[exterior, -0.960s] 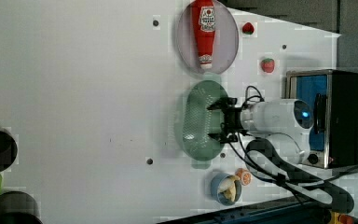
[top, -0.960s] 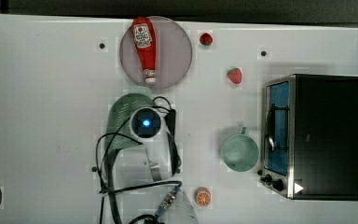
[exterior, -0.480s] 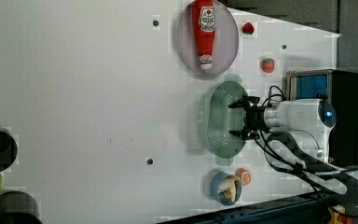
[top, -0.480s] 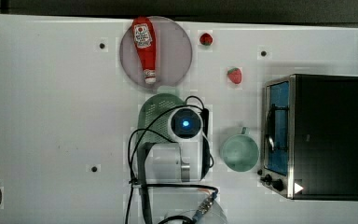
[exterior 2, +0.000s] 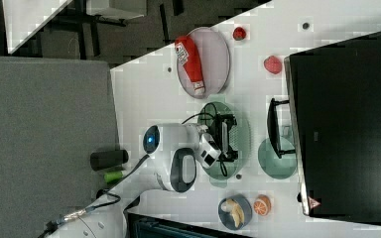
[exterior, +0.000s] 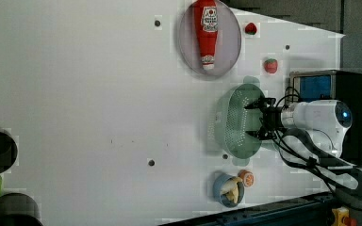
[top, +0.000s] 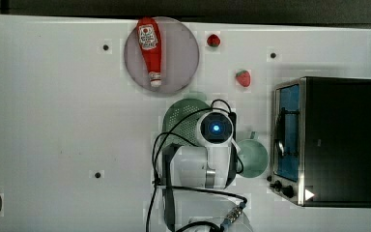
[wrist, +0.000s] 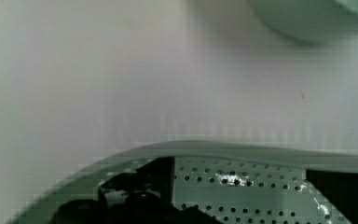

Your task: Drag strainer left to right.

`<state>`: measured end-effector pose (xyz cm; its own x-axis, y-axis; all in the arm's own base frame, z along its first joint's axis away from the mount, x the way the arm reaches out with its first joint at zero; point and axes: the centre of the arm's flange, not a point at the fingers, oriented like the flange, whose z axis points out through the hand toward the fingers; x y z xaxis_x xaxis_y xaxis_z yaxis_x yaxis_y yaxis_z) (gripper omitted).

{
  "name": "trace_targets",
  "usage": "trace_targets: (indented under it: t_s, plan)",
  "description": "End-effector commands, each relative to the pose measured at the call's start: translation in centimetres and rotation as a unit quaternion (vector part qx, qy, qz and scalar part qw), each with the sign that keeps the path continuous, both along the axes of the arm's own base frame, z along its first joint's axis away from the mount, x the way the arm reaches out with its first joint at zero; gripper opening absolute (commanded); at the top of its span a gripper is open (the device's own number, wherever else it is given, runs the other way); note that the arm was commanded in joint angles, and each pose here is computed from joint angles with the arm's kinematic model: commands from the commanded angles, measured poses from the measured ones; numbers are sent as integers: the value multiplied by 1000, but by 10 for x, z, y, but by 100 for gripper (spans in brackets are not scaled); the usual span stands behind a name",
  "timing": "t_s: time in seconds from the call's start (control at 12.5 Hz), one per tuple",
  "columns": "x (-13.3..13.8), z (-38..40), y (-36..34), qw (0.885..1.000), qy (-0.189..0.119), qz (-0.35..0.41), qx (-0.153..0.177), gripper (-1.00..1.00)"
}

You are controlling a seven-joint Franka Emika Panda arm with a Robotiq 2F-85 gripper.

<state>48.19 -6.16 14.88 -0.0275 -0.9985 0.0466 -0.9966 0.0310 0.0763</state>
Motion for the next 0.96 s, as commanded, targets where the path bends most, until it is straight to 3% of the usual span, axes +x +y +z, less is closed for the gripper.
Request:
trace_targets:
  t_s: [0.08,0.24,0.48,0.72,0.96]
  plan:
    - [0,7,-21,1000,-10,10,-5,100]
    - [2,9,-24,1000,-12,14,-6,100]
    - [9,34,0,993,-14,116,6,100]
    - [23,101,17,972,-27,235,7,100]
    - [29,195,17,951,-8,309,9,100]
